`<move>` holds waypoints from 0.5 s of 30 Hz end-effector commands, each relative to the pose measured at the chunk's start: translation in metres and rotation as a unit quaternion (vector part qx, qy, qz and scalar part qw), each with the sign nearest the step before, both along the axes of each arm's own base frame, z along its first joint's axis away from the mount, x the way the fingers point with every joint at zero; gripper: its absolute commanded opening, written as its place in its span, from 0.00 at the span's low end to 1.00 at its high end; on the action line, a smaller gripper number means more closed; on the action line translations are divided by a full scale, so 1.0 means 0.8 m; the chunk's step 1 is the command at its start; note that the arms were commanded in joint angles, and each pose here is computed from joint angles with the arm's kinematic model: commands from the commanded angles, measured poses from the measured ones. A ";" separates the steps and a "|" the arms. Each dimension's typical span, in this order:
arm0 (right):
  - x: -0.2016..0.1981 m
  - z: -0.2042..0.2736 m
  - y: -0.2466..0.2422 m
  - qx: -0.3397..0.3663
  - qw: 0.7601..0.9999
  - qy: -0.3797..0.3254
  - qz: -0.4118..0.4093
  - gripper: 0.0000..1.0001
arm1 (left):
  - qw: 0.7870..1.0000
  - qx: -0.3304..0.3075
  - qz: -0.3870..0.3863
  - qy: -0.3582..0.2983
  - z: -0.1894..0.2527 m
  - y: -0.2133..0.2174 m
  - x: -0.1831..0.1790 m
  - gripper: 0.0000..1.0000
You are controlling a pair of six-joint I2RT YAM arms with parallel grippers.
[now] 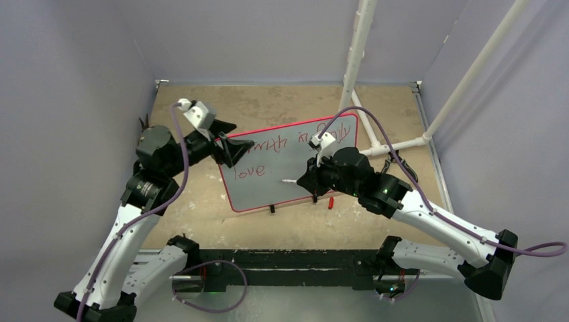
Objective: Write a sentence on the whiteboard
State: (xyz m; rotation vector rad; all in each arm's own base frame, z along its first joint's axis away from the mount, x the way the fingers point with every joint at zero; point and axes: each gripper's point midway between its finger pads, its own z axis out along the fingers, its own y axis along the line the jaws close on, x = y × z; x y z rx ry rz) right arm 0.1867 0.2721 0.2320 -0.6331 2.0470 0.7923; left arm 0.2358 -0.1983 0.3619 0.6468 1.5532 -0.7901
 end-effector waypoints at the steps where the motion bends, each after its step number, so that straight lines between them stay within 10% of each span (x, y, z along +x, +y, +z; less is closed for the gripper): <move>1: -0.018 0.030 0.008 0.025 0.997 0.002 0.070 0.00 | 0.993 0.073 -0.090 0.034 -0.052 -0.044 -0.040 0.69; 15: -0.071 0.040 0.007 0.034 0.982 0.054 0.177 0.00 | 0.970 0.102 -0.208 0.074 -0.151 -0.118 -0.117 0.70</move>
